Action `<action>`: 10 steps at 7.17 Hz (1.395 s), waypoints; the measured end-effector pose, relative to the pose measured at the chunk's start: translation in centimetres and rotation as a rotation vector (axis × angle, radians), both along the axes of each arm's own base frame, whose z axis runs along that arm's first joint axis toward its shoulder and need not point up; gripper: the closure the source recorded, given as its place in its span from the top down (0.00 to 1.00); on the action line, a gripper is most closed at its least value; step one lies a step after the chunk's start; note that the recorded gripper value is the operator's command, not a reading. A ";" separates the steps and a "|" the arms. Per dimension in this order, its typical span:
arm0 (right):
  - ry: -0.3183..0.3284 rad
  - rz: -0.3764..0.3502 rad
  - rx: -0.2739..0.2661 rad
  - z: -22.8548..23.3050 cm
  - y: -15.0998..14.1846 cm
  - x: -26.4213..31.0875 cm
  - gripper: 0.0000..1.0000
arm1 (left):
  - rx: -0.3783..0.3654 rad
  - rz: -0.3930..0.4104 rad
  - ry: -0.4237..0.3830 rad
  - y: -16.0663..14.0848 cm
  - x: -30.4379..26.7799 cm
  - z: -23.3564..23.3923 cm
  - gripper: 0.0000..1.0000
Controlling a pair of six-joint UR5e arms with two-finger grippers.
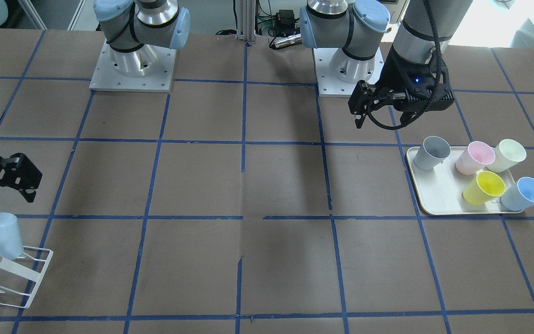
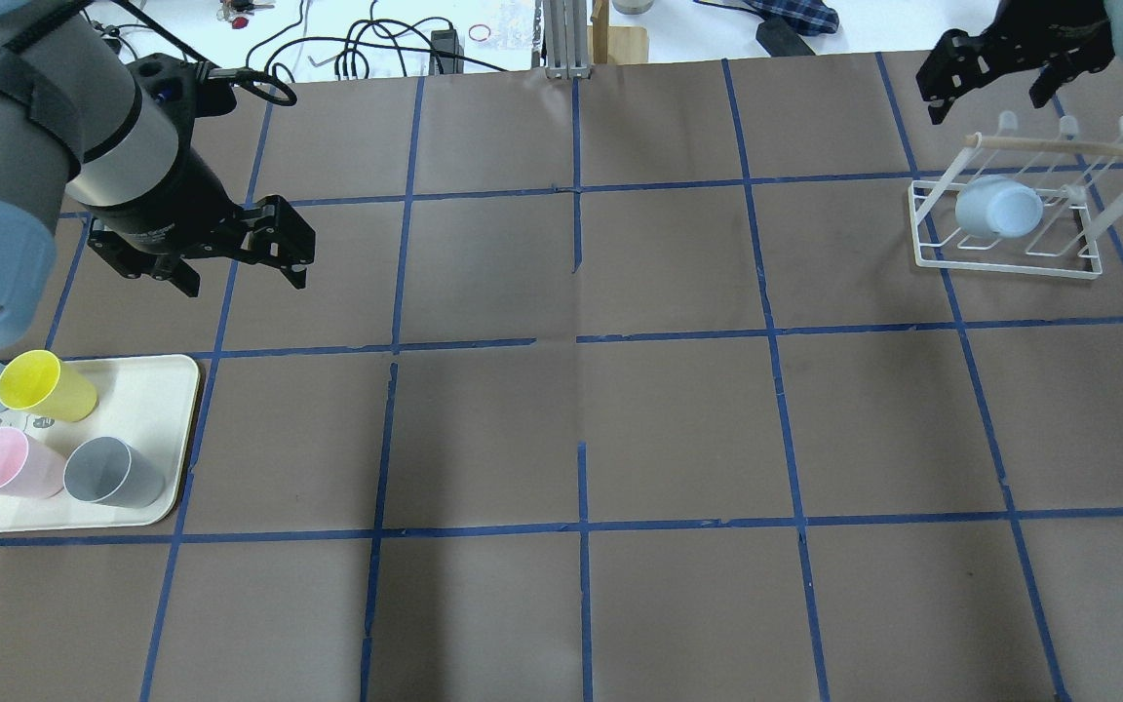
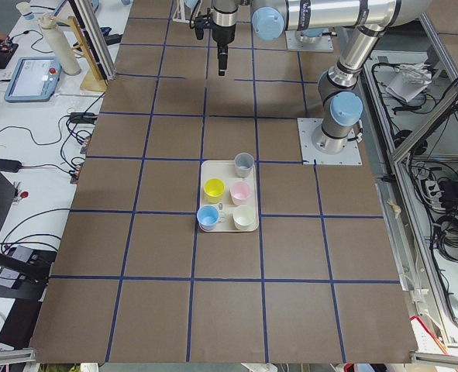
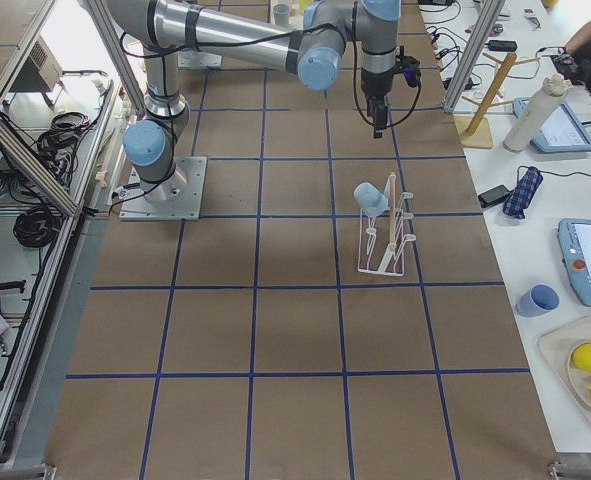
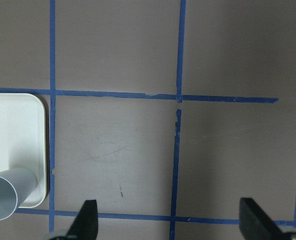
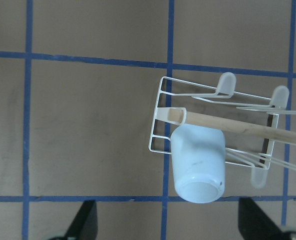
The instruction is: Transfer IKEA cup to right arm and place on rack
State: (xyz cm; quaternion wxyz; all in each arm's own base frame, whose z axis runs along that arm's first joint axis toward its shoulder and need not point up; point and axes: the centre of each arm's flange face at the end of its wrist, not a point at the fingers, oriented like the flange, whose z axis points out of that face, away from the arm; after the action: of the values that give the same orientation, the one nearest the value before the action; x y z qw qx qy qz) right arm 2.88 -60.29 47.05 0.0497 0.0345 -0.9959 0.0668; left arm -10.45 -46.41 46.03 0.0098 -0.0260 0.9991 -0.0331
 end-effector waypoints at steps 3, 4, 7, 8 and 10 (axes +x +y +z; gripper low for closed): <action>-0.034 -0.021 0.012 4.4 5.9 10.8 1.00 | -0.005 -0.004 0.000 0.2 -0.2 0.4 1.00; -0.041 -0.010 0.011 5.0 7.3 13.1 1.00 | -0.007 -0.005 -0.001 0.5 -0.3 0.7 1.00; -0.085 0.009 0.016 5.6 9.0 15.2 1.00 | -0.007 -0.007 0.012 0.9 -0.5 1.0 1.00; -0.087 0.000 0.028 5.6 9.3 15.1 1.00 | -0.006 -0.006 0.016 0.9 -0.5 0.9 1.00; -0.083 -0.013 0.065 5.5 9.8 14.6 1.00 | -0.005 -0.006 0.018 1.0 -0.4 0.9 1.00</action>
State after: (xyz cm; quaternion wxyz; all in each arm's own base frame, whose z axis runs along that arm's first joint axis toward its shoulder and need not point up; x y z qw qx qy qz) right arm 17.49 -50.46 52.51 0.0074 0.0267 -0.9990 0.0355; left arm -10.90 -45.43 46.90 0.0008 -0.0236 0.9991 -0.0354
